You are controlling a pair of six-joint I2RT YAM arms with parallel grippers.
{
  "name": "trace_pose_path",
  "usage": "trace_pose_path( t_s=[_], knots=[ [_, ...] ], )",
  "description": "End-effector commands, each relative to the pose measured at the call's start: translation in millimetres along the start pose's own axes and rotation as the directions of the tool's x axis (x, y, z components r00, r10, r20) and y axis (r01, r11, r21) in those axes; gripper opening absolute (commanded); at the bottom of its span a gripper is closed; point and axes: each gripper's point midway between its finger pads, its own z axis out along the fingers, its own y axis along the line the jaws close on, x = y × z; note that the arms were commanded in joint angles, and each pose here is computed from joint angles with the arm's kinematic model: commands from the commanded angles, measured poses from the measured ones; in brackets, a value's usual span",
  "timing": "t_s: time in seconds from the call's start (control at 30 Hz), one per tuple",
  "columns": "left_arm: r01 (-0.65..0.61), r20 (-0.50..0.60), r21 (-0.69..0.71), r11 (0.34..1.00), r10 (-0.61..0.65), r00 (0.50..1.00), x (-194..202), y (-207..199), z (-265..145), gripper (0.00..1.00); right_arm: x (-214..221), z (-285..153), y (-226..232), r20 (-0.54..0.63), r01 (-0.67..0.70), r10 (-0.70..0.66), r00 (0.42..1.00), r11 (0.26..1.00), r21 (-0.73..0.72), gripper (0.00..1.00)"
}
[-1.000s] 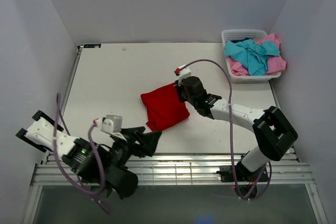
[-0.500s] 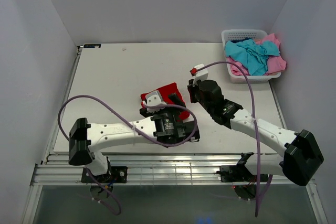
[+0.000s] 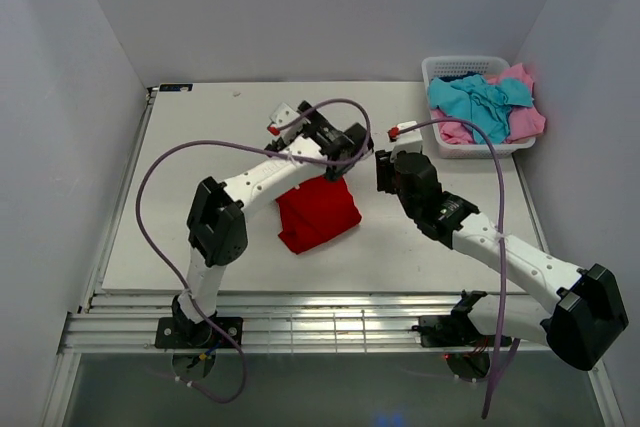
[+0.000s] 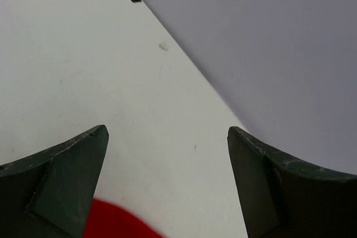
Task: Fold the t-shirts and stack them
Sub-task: Fold the tshirt, then neatly place the folded tshirt to the corner
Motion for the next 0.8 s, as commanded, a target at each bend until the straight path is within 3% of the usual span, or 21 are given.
trace_pose_path(
  t_s=[0.0,0.17,0.3,0.33,0.4,0.63,0.67,0.7,0.73,0.77],
  knots=[
    [0.149,0.181,-0.104,0.983,-0.129,0.975,-38.9,-2.1,77.8,0.98,-4.6,-15.7,32.6,0.016,0.030,-0.028,0.999,0.989,-0.147,0.57],
    [0.288,0.268,-0.169,0.943,-0.237,0.934,-54.9,16.0,126.0,0.98,-0.9,-16.8,27.5,-0.003,0.047,-0.047,0.999,0.991,-0.128,0.58],
    [0.313,0.306,-0.206,0.927,-0.243,0.921,-74.8,17.4,148.9,0.98,-7.2,-16.9,23.4,0.005,0.065,-0.064,0.998,0.992,-0.107,0.58],
    [0.257,0.300,-0.238,0.937,-0.181,0.937,-68.2,19.7,158.1,0.98,-8.4,-16.6,21.7,0.007,0.071,-0.070,0.997,0.993,-0.098,0.58],
    [0.298,0.320,-0.243,0.923,-0.214,0.923,-83.2,10.0,169.0,0.98,-12.5,-17.5,21.4,0.011,0.072,-0.072,0.997,0.993,-0.095,0.58],
    [0.216,0.321,-0.322,0.922,-0.108,0.941,-75.5,17.9,201.8,0.98,-18.4,-21.6,14.8,0.023,0.072,-0.071,0.997,0.995,-0.073,0.58],
    [0.064,0.263,-0.373,0.926,0.040,0.964,-71.1,21.2,204.9,0.98,-19.0,-22.0,13.5,0.024,0.072,-0.071,0.997,0.995,-0.067,0.58],
    [0.107,0.274,-0.369,0.923,-0.002,0.962,-72.7,8.6,218.8,0.98,-18.4,-22.2,13.0,0.022,0.075,-0.074,0.997,0.995,-0.063,0.58],
    [0.029,0.202,-0.361,0.932,0.048,0.978,-69.8,-7.4,232.8,0.98,-19.0,-22.3,13.2,0.023,0.076,-0.075,0.997,0.995,-0.065,0.59],
    [-0.247,0.039,-0.201,0.948,0.260,0.965,-53.1,-33.4,267.4,0.78,-18.2,-21.7,13.5,0.020,0.078,-0.077,0.997,0.995,-0.065,0.59]
  ],
)
